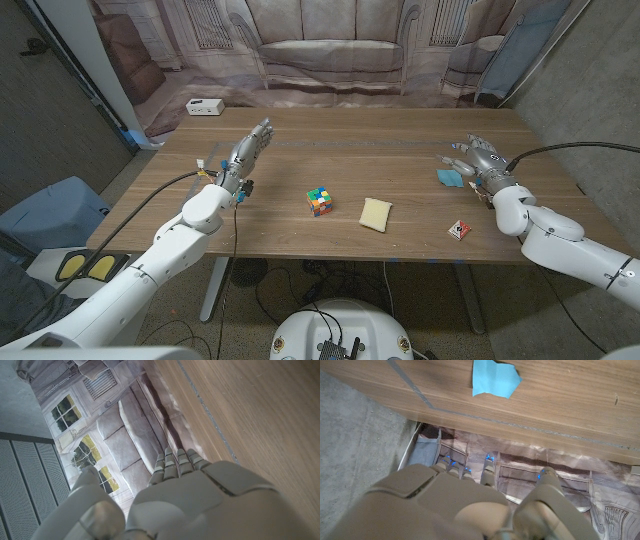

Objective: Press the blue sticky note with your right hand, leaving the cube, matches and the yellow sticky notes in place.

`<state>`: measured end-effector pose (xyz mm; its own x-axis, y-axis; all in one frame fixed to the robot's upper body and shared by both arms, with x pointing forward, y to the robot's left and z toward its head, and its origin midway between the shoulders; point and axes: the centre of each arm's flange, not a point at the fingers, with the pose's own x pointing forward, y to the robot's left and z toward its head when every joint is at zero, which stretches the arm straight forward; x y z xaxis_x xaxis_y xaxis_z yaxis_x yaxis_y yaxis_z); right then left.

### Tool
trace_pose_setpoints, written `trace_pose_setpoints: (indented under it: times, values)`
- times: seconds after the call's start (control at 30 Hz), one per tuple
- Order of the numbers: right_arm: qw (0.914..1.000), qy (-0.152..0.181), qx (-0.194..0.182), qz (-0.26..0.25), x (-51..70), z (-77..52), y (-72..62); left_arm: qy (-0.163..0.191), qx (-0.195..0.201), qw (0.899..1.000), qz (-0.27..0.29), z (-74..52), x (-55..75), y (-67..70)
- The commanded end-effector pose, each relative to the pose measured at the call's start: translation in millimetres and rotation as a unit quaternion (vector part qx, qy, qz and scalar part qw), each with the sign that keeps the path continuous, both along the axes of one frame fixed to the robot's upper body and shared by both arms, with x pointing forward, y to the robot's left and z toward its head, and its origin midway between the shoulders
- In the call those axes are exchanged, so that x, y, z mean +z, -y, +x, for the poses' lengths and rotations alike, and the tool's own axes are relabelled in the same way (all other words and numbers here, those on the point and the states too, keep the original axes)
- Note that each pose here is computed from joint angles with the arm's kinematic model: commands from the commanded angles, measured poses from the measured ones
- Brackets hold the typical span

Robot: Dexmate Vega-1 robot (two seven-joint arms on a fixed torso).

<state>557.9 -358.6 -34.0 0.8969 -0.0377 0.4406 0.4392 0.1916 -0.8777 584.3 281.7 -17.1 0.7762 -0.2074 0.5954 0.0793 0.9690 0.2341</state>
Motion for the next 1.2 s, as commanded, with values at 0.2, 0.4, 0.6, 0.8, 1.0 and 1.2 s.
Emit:
trace_pose_setpoints:
  times: [0.2,0.4,0.6,0.8,1.0,1.2]
  values:
    - [0.9988,-0.043,0.002,-0.021,-13.6,12.1,-9.2,-0.002,-0.001,1.000,0.005,-4.9,-1.2,3.6]
    - [0.9981,-0.053,-0.007,-0.029,-15.1,16.2,-8.8,0.001,-0.001,1.000,0.004,-6.2,-1.0,3.7]
    - [0.9971,-0.065,-0.009,-0.039,-17.6,21.3,-9.4,-0.002,-0.006,1.000,0.004,-2.8,0.0,6.3]
    - [0.9961,-0.081,0.001,-0.034,-21.4,29.0,-12.9,-0.009,-0.005,1.000,0.009,0.8,0.9,5.9]
    - [0.9955,-0.088,-0.003,-0.035,-21.0,34.6,-16.8,-0.007,-0.002,1.000,0.007,3.1,3.0,3.4]
    - [0.9952,-0.090,-0.005,-0.037,-21.3,38.6,-20.2,-0.009,-0.005,1.000,0.007,6.6,3.6,3.1]
